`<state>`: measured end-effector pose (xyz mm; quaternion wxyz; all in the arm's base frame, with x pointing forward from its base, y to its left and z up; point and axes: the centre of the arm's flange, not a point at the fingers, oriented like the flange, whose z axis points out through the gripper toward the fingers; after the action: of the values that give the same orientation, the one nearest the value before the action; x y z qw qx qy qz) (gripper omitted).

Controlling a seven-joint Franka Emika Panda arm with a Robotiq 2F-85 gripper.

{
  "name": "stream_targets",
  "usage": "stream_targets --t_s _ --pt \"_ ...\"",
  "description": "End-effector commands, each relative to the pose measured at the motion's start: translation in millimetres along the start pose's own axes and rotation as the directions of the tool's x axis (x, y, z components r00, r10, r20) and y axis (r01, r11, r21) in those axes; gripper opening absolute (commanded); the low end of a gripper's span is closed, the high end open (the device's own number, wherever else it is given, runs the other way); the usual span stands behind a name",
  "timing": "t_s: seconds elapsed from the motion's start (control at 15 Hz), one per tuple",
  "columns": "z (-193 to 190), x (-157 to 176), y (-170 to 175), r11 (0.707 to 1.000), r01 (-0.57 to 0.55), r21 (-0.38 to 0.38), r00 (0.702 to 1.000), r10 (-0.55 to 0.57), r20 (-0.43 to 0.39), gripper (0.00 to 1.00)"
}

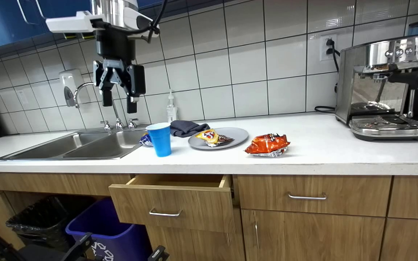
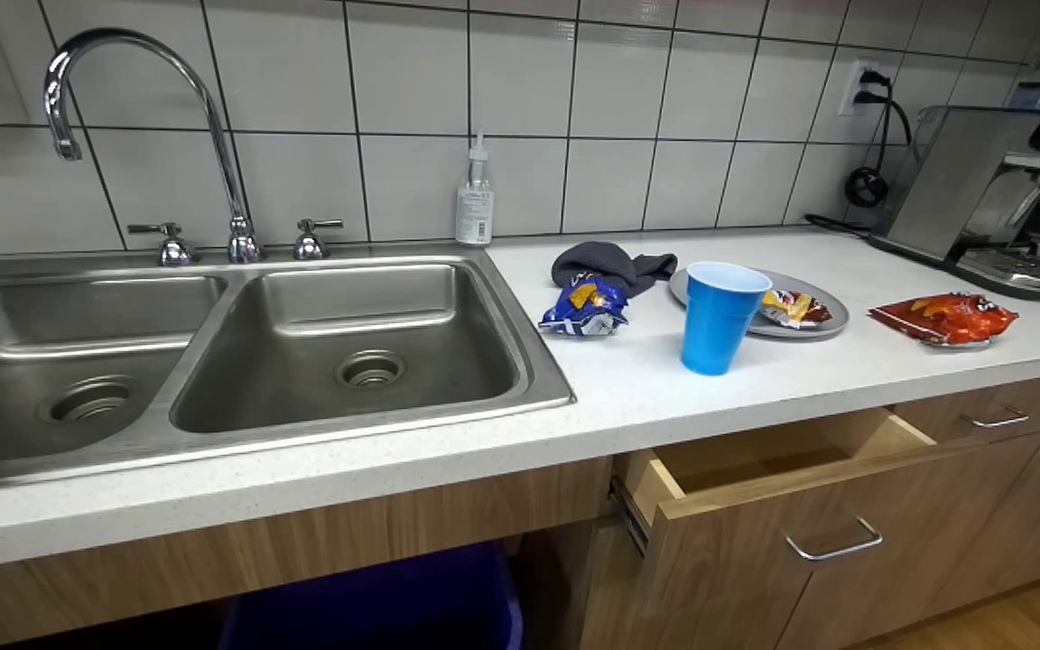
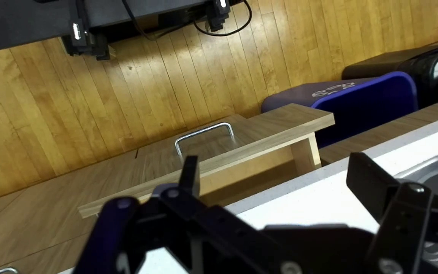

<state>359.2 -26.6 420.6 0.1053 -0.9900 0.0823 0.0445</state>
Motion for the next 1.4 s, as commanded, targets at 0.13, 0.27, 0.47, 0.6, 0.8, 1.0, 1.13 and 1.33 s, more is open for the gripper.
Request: stream_targets --t_s 0.13,0.27,0.47,0.6,0.8,1.0,1.13,1.33 --pt "38 5 4 0.987 0.12 -0.111 0.993 -0.12 0.005 1.0" --pt "51 7 5 0.978 0.162 -0.133 0.987 -0.162 0.012 1.0" --pt "71 15 8 0.963 0.212 -0.165 0.977 -0.212 0.016 1.0" --pt "85 26 11 0.959 0.226 -0.173 0.974 -0.226 0.017 1.0" --pt "106 46 15 0.95 0.242 -0.196 0.969 -0.246 0.007 1.0" --pt "126 65 17 0.949 0.24 -0.203 0.969 -0.247 -0.009 1.0" --pt "139 75 18 0.947 0.239 -0.214 0.969 -0.248 -0.016 1.0" --pt "159 90 18 0.926 0.268 -0.265 0.959 -0.283 -0.019 1.0"
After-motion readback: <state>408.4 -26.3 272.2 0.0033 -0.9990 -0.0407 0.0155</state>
